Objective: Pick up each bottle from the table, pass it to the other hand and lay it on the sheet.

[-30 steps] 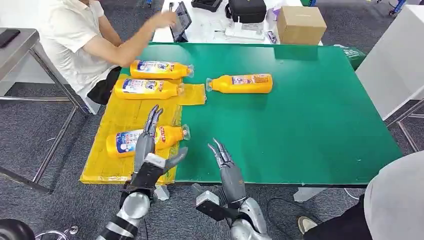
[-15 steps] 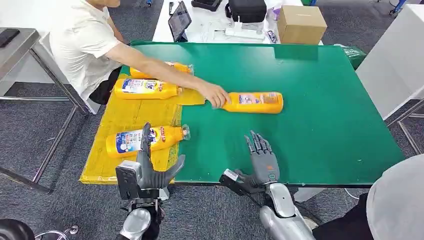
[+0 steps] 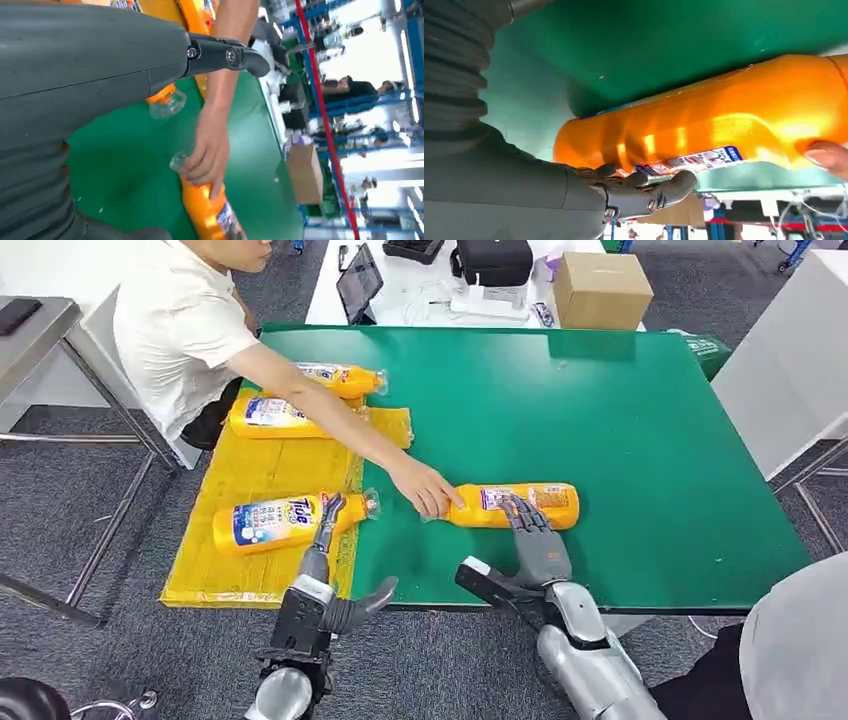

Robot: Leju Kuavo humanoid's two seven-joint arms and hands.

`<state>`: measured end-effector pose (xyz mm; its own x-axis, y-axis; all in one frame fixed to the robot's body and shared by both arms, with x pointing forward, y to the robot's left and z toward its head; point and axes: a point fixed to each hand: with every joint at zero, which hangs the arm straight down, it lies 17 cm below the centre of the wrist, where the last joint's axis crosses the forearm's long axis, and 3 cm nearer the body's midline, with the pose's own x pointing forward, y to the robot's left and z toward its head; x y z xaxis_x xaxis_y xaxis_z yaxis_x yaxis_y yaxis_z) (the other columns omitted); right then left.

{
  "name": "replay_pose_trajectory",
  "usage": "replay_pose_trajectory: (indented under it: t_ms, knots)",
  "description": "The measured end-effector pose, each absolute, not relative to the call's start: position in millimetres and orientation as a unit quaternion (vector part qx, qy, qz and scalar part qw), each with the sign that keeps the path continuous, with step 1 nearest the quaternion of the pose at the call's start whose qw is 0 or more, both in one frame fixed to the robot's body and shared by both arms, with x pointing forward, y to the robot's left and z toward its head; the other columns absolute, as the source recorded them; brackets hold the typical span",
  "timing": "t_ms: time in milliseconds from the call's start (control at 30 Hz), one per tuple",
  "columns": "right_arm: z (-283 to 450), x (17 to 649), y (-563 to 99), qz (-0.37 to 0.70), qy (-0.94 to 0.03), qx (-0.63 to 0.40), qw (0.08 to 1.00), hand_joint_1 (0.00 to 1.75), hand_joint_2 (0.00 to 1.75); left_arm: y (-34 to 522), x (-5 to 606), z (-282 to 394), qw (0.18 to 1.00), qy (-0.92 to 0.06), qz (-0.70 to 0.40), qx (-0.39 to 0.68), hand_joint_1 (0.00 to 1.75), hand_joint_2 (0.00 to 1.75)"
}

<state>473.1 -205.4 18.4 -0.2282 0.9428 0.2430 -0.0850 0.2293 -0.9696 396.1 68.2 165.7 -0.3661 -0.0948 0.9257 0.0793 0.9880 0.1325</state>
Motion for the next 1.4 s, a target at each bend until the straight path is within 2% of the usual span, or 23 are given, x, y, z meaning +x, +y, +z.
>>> replay_pose_trajectory:
  t_ms: [400,767,967,1400]
  knots:
    - [32,508,-215,0.547,-0.553,-0.397,0.487,0.0,1.75,64,397,175,0.557,-0.826,-0.088,0.001,0.0,1.75]
    - [60,487,-166,0.568,-0.591,-0.388,0.422,0.0,1.75,66,392,187,0.544,-0.835,-0.088,0.005,0.0,1.75]
    - [76,484,-161,0.569,-0.599,-0.394,0.403,0.0,1.75,67,392,186,0.545,-0.834,-0.086,0.006,0.0,1.75]
    - [53,489,-193,0.578,-0.558,-0.396,0.445,0.0,1.75,65,392,183,0.551,-0.83,-0.089,0.001,0.0,1.75]
